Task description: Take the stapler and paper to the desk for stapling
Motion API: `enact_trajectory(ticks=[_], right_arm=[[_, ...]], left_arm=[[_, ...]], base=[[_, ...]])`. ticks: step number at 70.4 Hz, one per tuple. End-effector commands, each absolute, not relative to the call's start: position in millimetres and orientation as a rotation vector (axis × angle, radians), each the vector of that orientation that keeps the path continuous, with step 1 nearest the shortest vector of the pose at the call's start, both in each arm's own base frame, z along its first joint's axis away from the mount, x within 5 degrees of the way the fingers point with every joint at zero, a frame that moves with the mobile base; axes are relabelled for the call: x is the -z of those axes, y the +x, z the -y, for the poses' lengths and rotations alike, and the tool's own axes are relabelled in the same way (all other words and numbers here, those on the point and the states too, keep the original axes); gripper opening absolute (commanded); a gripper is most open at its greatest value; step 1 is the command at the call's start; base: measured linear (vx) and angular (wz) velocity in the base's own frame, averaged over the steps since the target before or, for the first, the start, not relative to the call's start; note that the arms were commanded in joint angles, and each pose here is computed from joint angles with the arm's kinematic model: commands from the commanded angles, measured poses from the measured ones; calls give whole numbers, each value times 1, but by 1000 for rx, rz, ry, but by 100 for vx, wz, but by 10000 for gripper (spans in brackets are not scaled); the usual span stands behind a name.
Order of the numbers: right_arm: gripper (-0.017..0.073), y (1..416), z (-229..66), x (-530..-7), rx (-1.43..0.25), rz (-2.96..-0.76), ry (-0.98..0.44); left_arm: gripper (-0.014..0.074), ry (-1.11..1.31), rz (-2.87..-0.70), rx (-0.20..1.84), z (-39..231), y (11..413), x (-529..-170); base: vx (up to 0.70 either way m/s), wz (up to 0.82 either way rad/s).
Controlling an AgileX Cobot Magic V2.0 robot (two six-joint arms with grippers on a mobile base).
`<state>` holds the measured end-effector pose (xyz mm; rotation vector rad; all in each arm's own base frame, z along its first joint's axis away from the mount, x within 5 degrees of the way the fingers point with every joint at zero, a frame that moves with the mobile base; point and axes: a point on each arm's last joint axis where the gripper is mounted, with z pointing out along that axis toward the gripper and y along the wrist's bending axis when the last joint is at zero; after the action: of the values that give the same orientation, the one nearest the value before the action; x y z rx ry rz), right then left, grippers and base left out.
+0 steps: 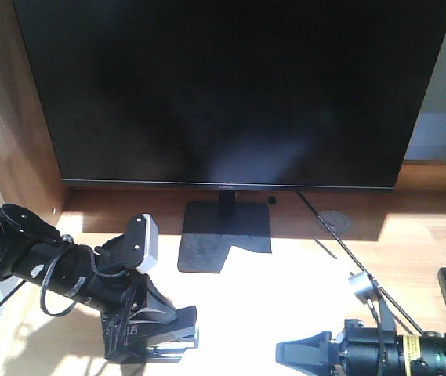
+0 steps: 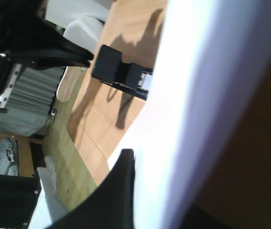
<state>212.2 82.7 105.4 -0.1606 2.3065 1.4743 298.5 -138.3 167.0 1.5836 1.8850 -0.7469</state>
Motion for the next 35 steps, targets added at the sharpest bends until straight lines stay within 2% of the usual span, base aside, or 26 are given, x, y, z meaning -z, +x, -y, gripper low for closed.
enact_trajectory(ticks=[1, 20, 35], right_arm=[[-2, 218, -86, -114, -1547, -2222, -192], [-2, 237, -89, -110, -1689, -2265, -178], [-2, 252, -90, -108, -1756, -2378, -238]], left_arm=[[-6, 1537, -1825, 774, 142, 299, -189], [-6, 1537, -1825, 774, 142, 299, -189], [-6, 1537, -1825, 774, 142, 299, -189]], base=[[0, 0], [0, 0], [0, 0]])
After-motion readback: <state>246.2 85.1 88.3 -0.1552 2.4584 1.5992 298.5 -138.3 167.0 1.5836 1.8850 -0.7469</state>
